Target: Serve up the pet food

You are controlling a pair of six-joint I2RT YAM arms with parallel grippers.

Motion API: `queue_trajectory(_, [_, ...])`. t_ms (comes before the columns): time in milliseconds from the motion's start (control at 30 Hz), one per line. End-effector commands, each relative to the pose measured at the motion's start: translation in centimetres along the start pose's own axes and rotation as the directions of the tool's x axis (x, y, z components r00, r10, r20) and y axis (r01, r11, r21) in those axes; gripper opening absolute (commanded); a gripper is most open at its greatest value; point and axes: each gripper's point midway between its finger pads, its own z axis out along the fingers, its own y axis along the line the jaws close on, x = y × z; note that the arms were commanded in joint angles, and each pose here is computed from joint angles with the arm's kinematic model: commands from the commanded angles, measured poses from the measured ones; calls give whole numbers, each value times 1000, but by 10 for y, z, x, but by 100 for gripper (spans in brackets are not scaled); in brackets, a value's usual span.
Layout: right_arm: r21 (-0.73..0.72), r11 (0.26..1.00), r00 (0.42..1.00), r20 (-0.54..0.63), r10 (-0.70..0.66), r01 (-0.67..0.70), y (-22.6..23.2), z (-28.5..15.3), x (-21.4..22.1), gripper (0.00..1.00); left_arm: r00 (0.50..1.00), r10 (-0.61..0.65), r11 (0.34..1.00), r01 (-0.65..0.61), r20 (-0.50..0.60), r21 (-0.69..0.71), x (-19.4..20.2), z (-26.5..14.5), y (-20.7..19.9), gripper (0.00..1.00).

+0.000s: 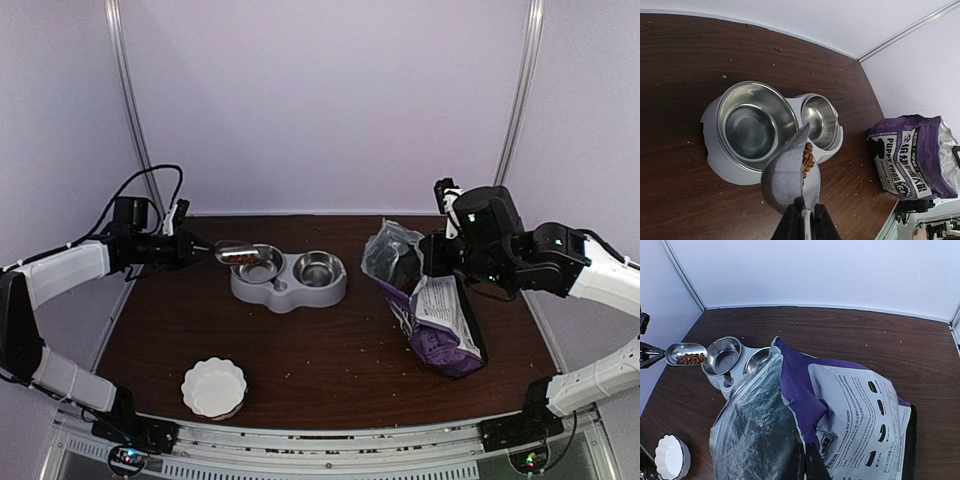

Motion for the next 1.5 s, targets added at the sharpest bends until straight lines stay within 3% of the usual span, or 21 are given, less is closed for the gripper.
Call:
queue_trajectory(0, [16, 999, 999, 26, 28, -29, -4, 1, -7, 0, 996, 87, 996, -86, 31, -32, -20, -4, -1, 0])
queue_trajectory(800, [10, 1000, 1000, 20, 17, -18, -3, 4, -6, 0, 991, 132, 970, -128, 4, -206, -48, -2, 21, 0])
queue_trajectory(1167, [0, 1000, 1000, 19, 12, -12, 0, 4, -7, 0, 948, 302, 868, -318, -102, -382, -52, -11, 13, 0])
queue_trajectory(1467, [1, 1000, 1000, 17, 5, -5, 0, 5, -6, 0, 916, 373, 816, -398, -145, -419, -50, -9, 4, 0])
